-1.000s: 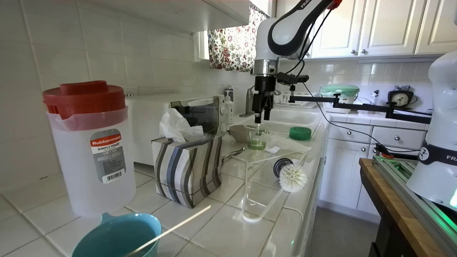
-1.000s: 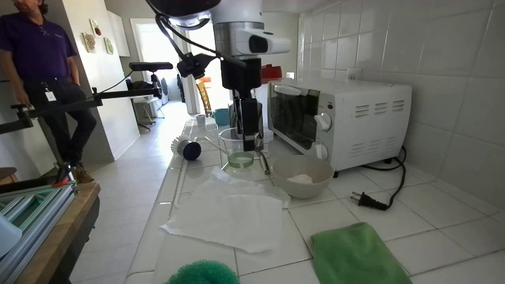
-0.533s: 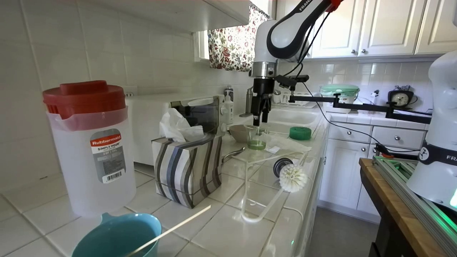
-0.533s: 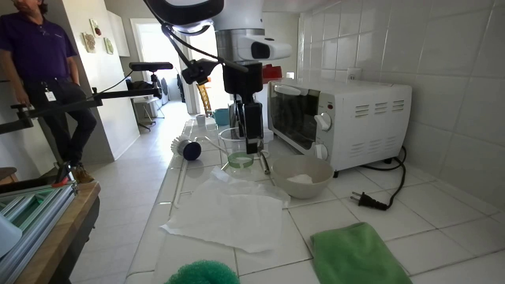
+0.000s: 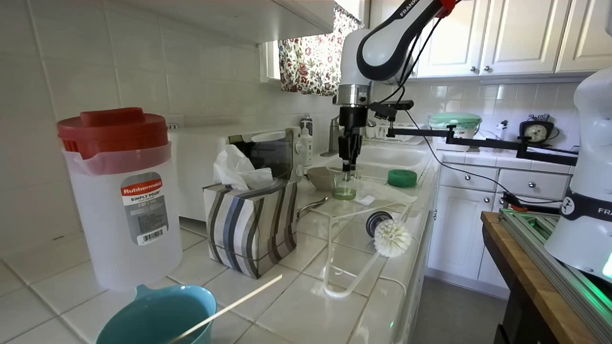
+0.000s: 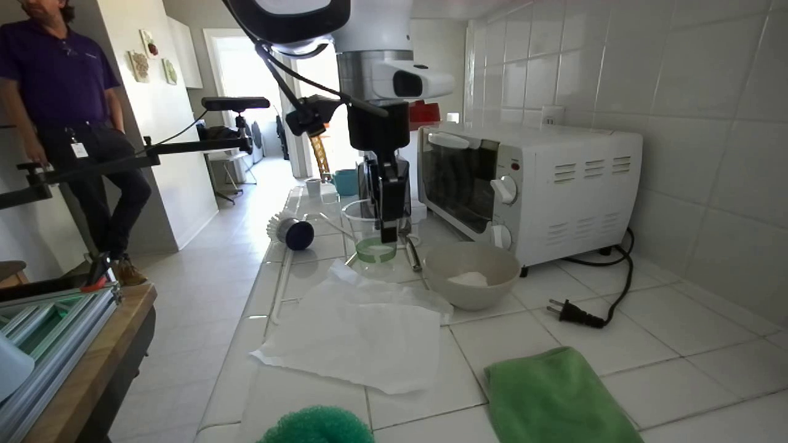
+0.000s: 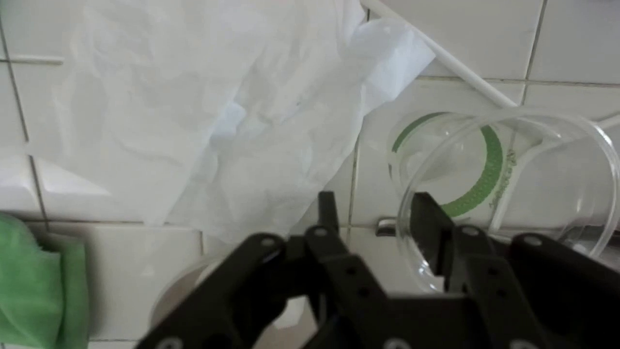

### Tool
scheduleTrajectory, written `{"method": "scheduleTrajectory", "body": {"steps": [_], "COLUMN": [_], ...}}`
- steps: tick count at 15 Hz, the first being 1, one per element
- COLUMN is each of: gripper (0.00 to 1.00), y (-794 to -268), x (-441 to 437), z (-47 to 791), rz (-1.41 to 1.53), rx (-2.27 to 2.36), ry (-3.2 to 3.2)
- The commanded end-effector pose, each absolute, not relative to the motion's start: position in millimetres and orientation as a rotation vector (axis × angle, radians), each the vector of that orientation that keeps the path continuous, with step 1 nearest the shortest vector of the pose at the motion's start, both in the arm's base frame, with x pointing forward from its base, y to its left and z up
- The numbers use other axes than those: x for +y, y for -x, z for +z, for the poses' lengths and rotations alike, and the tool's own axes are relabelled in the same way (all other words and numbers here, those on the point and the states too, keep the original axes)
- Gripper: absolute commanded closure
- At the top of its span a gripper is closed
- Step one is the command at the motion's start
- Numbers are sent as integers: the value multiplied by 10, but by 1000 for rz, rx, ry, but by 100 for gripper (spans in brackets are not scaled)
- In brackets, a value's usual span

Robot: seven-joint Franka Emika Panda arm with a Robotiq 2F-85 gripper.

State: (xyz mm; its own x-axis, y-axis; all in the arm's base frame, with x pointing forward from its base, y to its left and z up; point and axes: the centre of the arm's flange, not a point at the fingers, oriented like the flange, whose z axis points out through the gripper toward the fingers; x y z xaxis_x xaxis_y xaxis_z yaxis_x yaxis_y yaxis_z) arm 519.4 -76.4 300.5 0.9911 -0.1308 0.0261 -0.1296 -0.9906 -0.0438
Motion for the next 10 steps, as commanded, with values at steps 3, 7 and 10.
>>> {"method": "scheduleTrajectory", "body": {"steps": [3,7,10], "gripper": [99,98,98], "y": [-5201,-5150,-4991], "x": [-784,-797,-895], "z": [2995,3051,3166], "rz": [-63,-51,-71], "rx": [161,177,234], "ry": [3079,3094,3088]}}
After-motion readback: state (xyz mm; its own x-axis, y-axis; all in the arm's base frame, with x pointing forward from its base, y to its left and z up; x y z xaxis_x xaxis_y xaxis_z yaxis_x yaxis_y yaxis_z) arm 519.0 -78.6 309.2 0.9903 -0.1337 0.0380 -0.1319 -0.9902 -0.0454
